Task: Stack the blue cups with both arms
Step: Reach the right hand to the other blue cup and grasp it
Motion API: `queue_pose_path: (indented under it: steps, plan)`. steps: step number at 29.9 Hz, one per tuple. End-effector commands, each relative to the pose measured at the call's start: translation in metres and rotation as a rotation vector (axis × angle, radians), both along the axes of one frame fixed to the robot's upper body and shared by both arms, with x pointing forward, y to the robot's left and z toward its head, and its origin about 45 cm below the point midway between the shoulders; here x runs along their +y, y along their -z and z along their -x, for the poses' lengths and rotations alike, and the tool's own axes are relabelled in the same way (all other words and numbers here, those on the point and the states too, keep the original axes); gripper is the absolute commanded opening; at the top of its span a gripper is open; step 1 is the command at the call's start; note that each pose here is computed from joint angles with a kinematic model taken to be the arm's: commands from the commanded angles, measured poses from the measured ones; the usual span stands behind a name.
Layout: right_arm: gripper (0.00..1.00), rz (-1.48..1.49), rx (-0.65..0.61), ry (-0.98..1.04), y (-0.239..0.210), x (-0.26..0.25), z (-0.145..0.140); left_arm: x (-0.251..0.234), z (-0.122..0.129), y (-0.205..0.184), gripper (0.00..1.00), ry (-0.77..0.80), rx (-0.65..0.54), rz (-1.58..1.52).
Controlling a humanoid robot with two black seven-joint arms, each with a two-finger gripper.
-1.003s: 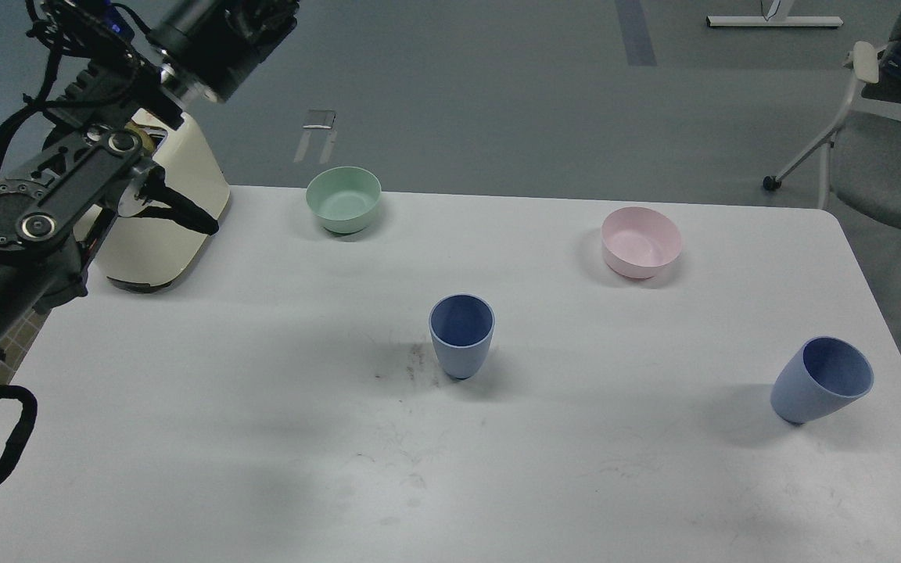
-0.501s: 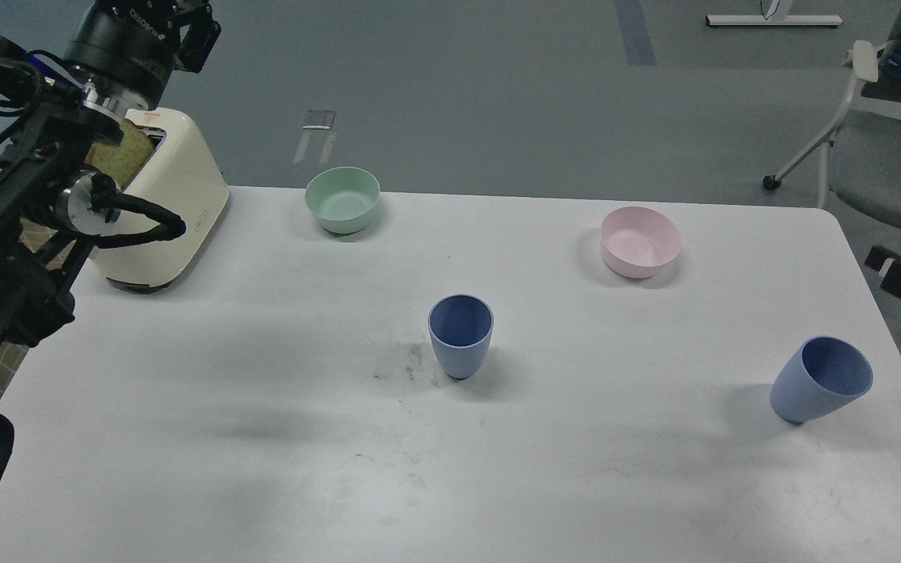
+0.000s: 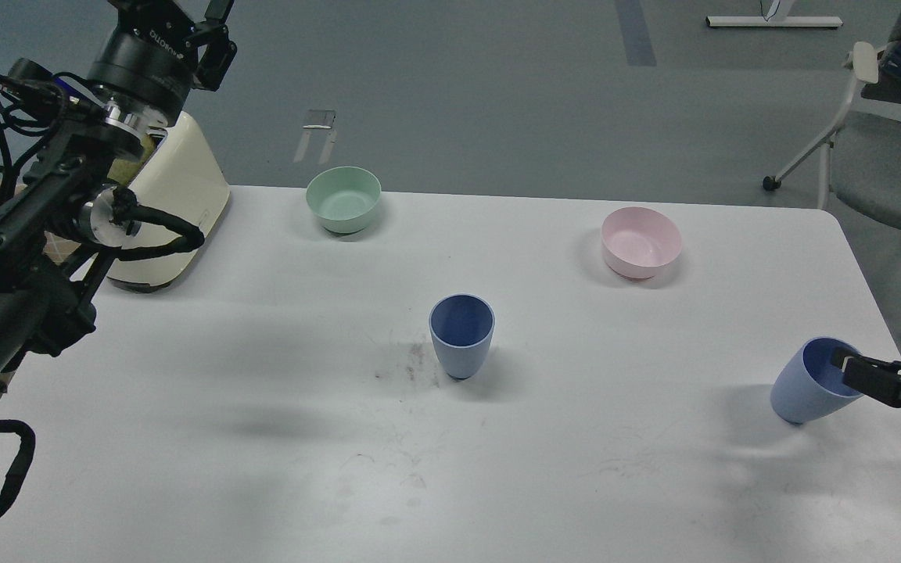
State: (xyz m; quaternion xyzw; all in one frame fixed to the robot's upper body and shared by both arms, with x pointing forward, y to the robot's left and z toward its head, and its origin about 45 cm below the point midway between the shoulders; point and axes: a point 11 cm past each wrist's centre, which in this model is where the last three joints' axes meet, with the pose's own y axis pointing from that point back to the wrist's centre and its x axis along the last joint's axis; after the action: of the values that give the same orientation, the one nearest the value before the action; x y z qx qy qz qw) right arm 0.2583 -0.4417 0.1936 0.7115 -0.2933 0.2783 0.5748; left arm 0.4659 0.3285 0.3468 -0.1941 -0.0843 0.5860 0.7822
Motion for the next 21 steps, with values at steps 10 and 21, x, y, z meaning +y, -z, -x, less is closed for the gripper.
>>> queue_pose_path:
  steps: [10,21]
  plan:
    - [0.37,0.058,0.026,0.006,0.0089,-0.0046,0.0024,-0.0007,0.0001,-0.0001,0.97,0.005,-0.001,-0.001]
    - [0.0,0.058,0.015,0.01,0.0049,-0.0059,-0.0008,0.0001,0.0002,-0.0007,0.97,0.005,-0.002,0.001]
